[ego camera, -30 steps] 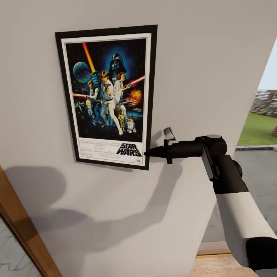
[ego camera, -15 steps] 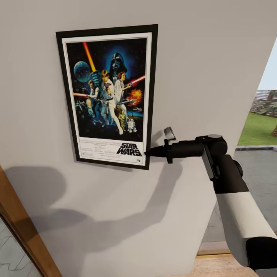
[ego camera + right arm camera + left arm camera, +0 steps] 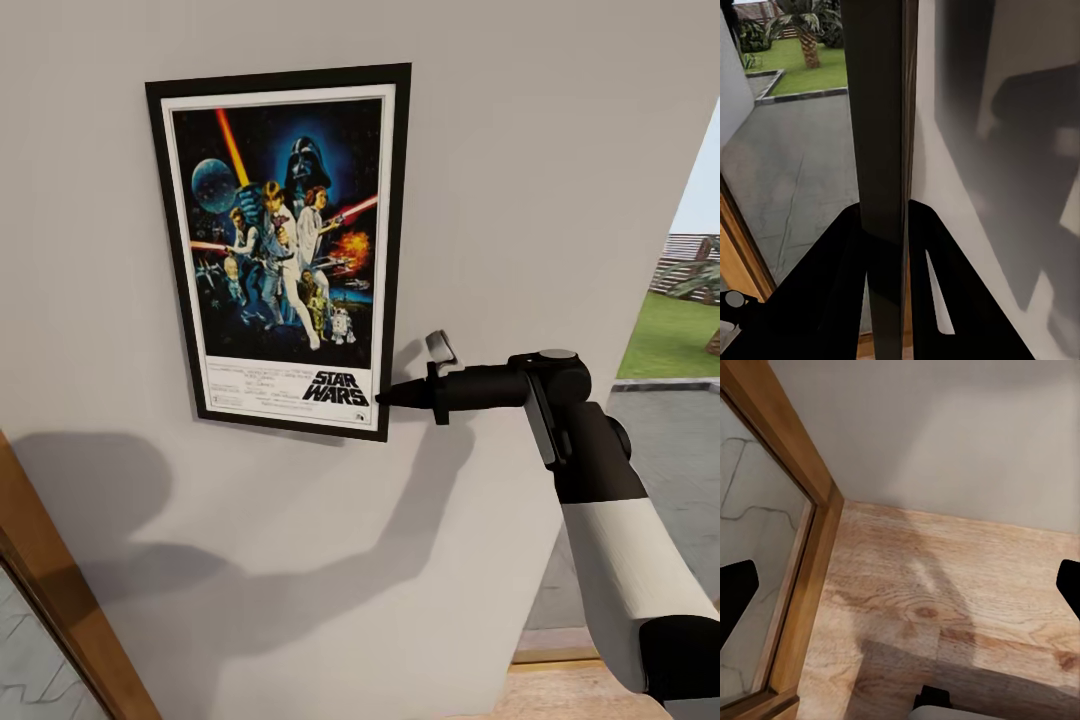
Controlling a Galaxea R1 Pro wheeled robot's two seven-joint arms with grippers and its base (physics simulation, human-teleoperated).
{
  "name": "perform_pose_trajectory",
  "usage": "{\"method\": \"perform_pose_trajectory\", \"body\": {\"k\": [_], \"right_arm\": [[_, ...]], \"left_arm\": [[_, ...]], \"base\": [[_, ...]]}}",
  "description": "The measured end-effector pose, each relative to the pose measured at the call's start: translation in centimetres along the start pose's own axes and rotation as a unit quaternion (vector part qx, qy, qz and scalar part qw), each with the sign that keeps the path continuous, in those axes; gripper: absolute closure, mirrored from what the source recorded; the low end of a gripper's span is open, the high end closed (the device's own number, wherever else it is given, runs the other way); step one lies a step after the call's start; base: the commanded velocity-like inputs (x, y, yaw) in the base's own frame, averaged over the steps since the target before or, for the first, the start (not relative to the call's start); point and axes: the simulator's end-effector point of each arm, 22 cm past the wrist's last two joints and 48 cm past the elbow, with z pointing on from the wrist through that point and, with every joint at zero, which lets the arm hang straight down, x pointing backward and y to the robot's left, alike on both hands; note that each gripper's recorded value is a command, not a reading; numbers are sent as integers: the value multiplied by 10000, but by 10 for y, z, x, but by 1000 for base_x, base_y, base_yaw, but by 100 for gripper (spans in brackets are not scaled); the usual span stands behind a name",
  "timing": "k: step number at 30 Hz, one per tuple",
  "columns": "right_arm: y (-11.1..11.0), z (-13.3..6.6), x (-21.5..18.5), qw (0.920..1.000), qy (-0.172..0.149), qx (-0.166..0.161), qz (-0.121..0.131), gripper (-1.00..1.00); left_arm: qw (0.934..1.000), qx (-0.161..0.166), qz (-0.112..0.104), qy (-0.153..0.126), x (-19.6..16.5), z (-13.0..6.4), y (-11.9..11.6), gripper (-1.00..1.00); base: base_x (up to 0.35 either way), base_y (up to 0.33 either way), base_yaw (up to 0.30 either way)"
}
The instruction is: Pick up the poster from the kitchen countertop and hang it on one of the wall nails in the kitchen.
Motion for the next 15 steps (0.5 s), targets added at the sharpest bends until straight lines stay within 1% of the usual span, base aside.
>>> {"method": "perform_pose_trajectory", "body": {"k": [9, 10, 15], "right_arm": [[0, 0, 0, 10000, -1, -1, 2, 100], [0, 0, 0, 10000, -1, -1, 3, -100], [-1, 0, 0, 10000, 10, 19, 8, -100]], "left_arm": [[10000, 3, 2, 6, 0, 0, 0, -100], [10000, 4, 2, 8, 1, 0, -1, -100], [10000, 12, 5, 15, 1, 0, -1, -100]], "base": [[0, 0, 0], [0, 0, 0], [0, 0, 0]]}}
